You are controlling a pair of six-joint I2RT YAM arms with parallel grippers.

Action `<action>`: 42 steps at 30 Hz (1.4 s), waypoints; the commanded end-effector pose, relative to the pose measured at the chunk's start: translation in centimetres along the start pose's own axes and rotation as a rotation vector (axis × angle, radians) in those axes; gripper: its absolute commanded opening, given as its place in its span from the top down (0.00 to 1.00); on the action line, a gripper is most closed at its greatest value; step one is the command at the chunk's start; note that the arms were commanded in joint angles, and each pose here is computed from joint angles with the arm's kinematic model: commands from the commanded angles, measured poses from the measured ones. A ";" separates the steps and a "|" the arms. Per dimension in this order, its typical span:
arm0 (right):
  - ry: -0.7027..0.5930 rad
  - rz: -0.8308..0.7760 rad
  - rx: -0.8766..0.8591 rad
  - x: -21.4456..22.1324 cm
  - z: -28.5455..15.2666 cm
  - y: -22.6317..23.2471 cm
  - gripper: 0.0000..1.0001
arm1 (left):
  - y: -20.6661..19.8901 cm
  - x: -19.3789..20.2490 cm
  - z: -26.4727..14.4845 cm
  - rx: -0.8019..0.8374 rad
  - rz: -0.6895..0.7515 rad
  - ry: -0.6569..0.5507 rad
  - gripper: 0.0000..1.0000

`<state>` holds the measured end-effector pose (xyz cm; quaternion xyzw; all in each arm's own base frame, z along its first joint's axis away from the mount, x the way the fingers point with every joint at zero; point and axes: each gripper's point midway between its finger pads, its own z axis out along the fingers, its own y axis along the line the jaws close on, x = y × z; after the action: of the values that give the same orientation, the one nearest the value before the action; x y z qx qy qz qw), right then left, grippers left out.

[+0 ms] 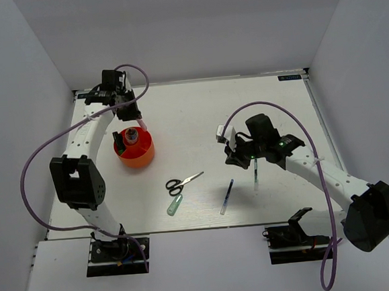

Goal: Sort the stationery into containers
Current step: Place the stationery in the storage box.

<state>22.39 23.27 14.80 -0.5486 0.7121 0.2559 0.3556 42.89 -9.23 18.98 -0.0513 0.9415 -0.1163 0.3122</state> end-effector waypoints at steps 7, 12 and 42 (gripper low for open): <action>-0.013 -0.036 0.026 -0.3 -0.4 -0.4 1.00 | 2.1 -3.3 -0.5 -0.088 0.065 -0.079 1.00; -0.006 -0.031 0.029 0.0 -0.2 -0.5 1.00 | 3.0 -3.2 -0.2 -0.105 0.077 -0.065 1.00; 0.005 -0.033 0.056 0.2 -0.2 -1.1 1.00 | 5.0 -1.3 1.0 -0.138 0.114 0.031 0.89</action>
<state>23.01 22.69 14.47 -0.5502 0.7167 0.2325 0.3600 44.15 -4.91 16.90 -0.0171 0.9557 -0.0392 0.2914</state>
